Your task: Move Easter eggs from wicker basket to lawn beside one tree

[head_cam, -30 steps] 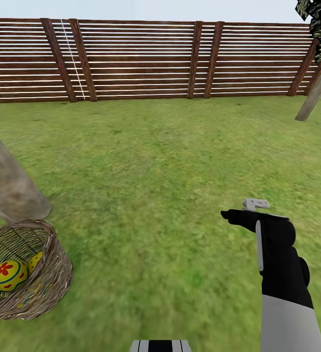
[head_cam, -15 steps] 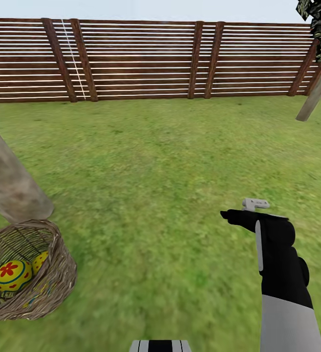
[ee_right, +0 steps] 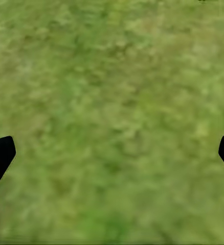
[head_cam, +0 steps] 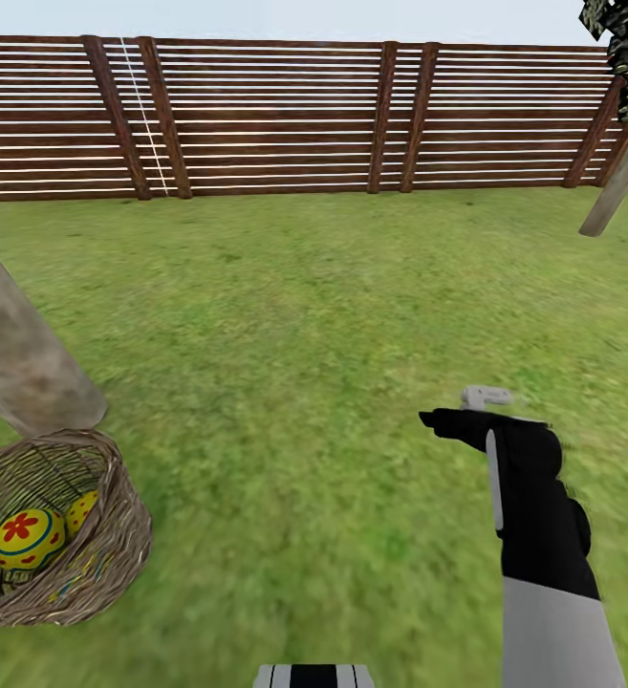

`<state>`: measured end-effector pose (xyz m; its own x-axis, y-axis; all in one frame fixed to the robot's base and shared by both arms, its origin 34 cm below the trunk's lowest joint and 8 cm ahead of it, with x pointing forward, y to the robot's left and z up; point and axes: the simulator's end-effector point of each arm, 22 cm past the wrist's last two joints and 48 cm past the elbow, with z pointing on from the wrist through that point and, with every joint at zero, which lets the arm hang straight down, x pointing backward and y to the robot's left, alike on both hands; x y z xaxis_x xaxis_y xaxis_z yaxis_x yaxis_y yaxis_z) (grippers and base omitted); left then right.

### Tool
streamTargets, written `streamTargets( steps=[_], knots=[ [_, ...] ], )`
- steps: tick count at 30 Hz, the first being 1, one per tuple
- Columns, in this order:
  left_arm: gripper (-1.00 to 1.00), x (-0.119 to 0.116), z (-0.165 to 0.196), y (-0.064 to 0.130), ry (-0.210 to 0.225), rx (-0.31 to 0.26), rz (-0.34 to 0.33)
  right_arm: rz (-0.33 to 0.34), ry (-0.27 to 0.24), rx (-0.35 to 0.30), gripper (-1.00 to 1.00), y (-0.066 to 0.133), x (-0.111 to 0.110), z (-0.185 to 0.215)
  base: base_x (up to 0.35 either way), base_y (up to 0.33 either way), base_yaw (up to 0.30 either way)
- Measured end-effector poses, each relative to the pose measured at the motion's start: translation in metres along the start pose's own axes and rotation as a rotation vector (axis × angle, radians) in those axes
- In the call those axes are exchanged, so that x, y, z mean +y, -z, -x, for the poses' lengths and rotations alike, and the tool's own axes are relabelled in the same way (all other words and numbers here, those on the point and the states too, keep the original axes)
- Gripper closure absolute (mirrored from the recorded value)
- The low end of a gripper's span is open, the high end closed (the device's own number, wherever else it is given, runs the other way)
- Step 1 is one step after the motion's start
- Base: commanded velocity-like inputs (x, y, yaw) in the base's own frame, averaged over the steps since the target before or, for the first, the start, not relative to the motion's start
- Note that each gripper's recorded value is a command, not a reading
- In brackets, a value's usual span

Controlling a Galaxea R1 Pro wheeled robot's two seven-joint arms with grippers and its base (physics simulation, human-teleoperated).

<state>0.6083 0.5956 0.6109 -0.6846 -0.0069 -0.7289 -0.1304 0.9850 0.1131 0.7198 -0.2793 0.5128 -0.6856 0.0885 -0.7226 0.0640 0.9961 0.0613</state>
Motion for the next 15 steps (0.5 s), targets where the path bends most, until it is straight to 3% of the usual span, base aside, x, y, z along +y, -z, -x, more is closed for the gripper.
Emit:
streamTargets(
  steps=[5,15],
  knots=[
    [-1.00,0.000,0.000,0.000,0.000,0.000,0.000,0.020,0.028,-0.009,-1.00,0.000,0.021,0.006,0.000,0.000,0.000],
    [-1.00,0.000,-0.001,0.000,0.001,0.001,-0.002,0.031,0.035,-0.073,-1.00,0.007,0.029,0.045,0.000,0.001,0.000]
  ],
)
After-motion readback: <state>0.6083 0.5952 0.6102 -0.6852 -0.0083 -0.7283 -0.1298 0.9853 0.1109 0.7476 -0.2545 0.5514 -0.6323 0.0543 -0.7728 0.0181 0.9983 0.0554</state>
